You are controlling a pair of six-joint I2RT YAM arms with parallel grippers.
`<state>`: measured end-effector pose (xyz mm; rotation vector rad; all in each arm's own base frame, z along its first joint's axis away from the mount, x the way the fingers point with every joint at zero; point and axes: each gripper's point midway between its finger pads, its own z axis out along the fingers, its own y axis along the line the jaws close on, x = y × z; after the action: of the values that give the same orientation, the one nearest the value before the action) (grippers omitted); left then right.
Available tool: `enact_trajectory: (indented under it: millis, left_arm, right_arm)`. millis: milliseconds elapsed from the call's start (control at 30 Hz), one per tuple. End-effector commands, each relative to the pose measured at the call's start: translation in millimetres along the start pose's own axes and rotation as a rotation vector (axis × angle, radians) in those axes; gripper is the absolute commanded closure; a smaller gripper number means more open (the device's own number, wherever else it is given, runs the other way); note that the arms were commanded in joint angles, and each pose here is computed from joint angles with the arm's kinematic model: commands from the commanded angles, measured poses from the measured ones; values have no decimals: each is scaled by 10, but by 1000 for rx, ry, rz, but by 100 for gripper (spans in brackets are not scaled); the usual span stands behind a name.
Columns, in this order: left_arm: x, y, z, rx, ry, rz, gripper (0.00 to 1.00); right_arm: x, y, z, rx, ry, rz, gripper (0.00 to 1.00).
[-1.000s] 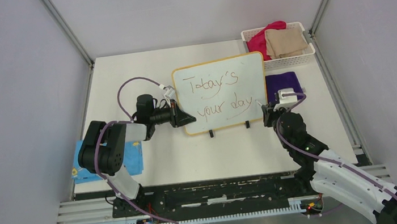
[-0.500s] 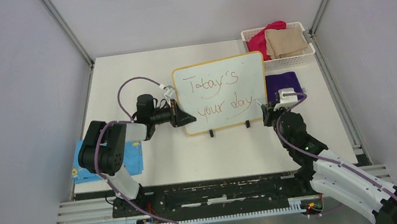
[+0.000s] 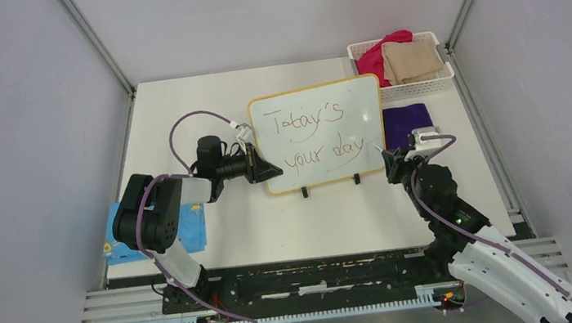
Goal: Write a sentence on the whiteboard
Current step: Write a sentence on the whiteboard, then close the whiteboard marker at the center of the board.
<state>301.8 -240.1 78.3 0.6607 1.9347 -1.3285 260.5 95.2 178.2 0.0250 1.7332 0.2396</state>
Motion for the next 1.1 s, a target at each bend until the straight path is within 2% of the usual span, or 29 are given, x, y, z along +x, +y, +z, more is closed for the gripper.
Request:
enact_trajectory:
  millis: [0,167,267,600,733,800,1033,1067]
  left_arm:
    - [503,223,-9,-128,123,-120,98]
    - [504,228,-14,-134,124,-118,98]
    - [494,222,-21,-136,125,-114,92]
    - [400,206,-72,-173,113,-84,59]
    - [366,206,-102,-199,102,-75,49]
    - [344,202,-117,-209,98,-69,36]
    - [228,163,-246,-282,70,-21,16]
    - [212,154,-270,-294,65,-15,5]
  right_arm:
    - [-463,61,-164,-39,-77,0,100]
    - [-654,199,-296,-138,-109,-44,100]
    - [-722,257,-355,-183,-131,-62,100]
    - [-774,324,-382,-222,-134,-85,100]
    - [-791,361,-391,-242,-136,-86,100]
    - [-794,373,-397,-249,-136,-86,100]
    - [-843,469,-441,-304,-141,-92,100]
    - [-859,480,-450,-310,-145,-93,100]
